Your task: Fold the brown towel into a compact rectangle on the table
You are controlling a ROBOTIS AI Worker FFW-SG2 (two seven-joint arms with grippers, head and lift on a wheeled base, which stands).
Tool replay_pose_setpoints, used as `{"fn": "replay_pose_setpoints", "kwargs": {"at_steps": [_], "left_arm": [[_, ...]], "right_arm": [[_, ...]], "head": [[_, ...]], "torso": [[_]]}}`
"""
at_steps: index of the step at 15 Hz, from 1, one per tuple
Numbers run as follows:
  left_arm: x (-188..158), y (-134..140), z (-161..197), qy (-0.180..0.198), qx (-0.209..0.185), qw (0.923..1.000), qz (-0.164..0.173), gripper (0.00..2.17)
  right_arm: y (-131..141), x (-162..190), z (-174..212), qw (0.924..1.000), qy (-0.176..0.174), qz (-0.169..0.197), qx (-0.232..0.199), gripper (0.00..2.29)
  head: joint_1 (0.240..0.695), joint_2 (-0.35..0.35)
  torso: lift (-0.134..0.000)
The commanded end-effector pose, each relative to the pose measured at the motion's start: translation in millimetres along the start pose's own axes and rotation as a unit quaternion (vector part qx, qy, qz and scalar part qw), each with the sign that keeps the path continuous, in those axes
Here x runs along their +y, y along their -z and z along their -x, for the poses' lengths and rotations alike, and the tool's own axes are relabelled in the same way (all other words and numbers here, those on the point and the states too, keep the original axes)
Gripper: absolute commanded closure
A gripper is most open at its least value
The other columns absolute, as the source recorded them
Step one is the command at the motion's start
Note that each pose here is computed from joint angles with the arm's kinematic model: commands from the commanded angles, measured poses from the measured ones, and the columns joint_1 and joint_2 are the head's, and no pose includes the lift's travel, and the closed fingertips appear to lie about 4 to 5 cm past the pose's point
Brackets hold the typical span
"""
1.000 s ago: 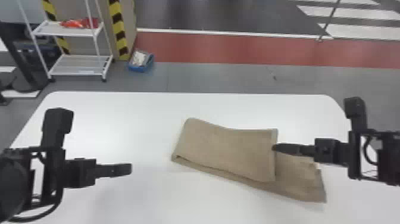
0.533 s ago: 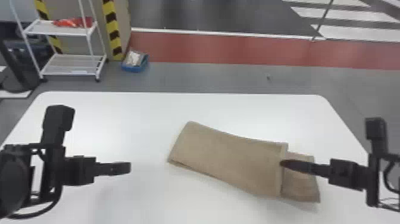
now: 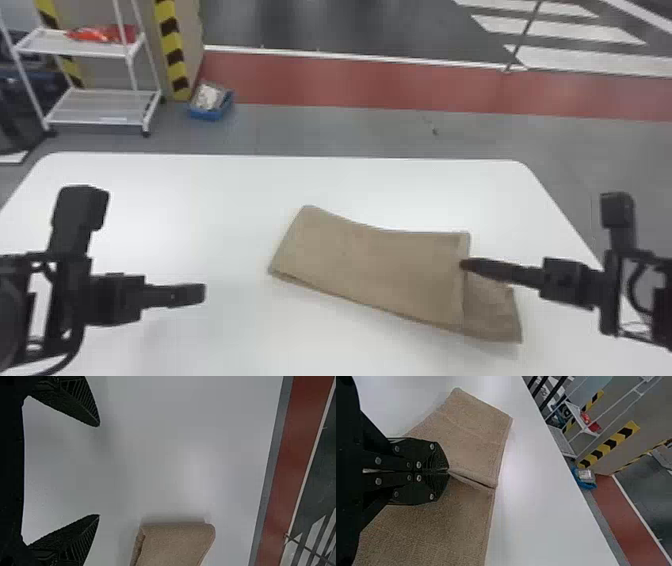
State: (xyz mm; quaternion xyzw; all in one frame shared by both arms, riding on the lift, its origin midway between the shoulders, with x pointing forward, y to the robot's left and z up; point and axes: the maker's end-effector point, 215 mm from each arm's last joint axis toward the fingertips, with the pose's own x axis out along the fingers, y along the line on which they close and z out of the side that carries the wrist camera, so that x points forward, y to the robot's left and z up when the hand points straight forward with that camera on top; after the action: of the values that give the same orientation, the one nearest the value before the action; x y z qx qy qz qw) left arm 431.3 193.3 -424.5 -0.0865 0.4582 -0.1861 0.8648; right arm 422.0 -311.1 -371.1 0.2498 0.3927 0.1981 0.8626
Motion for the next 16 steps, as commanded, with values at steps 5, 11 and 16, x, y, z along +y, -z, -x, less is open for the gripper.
{"fn": "replay_pose_setpoints", "kwargs": {"at_steps": [5,11,16], "left_arm": [[-3.5,10.7,-0.9,0.003,0.008,1.0000,0.001,0.07],[-4.3,6.0,12.7,-0.003,-0.010,0.9999,-0.003,0.07],[-12.6,9.3,11.8,0.004,-0.009,0.9999,-0.007,0.08]], "right_arm": [[34.1,-28.6,6.9,0.9986,0.006,-0.049,0.021,1.18],[0.4,-29.7,59.2,0.9979,0.000,-0.045,-0.047,1.18],[43.5,-57.6,63.6,0.9960,0.018,-0.087,-0.017,1.18]], "head": [[0.695,-0.196],[0.695,-0.198],[0.695,-0.261]], "torso": [[-0.124],[-0.124],[-0.124]]}}
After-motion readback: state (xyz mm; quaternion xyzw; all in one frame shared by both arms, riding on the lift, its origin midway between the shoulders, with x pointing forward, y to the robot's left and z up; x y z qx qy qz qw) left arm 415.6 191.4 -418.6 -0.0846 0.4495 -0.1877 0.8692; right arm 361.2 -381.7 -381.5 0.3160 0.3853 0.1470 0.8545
